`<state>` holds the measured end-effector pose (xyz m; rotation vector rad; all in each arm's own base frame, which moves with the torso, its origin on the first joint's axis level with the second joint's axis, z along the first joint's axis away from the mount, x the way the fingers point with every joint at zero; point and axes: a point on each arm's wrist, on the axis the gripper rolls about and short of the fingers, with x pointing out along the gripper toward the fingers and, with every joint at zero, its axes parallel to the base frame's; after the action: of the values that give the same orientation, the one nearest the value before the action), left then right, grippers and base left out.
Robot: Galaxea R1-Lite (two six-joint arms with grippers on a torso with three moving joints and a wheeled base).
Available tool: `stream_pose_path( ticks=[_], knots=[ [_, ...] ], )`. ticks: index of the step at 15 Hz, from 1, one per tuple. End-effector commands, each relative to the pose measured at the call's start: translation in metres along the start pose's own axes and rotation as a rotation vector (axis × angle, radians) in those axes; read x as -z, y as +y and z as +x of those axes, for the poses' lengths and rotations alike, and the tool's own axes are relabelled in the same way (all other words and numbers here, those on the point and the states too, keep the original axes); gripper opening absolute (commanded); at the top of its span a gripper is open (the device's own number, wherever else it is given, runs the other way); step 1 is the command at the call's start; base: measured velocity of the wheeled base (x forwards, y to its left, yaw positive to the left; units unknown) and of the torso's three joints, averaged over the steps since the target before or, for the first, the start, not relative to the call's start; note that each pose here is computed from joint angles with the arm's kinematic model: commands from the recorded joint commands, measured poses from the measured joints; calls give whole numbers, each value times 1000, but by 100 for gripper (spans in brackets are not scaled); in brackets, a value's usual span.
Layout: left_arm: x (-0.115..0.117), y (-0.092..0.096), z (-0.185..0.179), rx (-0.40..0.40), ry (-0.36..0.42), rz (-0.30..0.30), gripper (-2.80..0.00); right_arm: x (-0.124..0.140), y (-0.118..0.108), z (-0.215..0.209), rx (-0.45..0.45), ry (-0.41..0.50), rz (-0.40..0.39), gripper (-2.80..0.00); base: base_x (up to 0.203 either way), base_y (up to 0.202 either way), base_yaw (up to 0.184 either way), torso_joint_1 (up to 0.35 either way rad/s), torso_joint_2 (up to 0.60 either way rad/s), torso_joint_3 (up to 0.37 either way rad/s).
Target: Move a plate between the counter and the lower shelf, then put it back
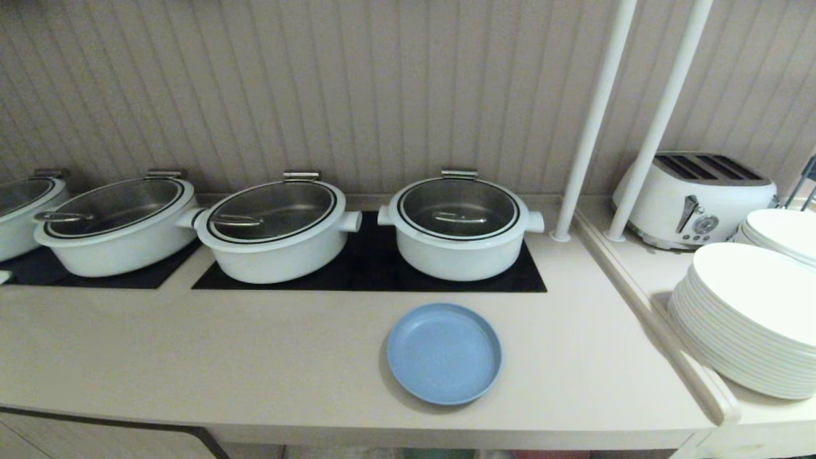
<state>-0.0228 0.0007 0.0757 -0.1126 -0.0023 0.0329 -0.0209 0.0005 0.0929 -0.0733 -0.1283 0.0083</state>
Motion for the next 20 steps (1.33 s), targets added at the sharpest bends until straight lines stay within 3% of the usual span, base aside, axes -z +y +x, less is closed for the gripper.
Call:
stream_pose_path(
  ticks=[1, 20],
  knots=[
    [0, 0, 0, -1, -1, -1, -280, 0, 0, -3, 1, -35, 19, -280, 0, 0, 0, 0, 0, 0],
    [0, 0, 0, -1, -1, -1, -280, 1, 0, -3, 4, -31, 23, -280, 0, 0, 0, 0, 0, 0]
  ],
)
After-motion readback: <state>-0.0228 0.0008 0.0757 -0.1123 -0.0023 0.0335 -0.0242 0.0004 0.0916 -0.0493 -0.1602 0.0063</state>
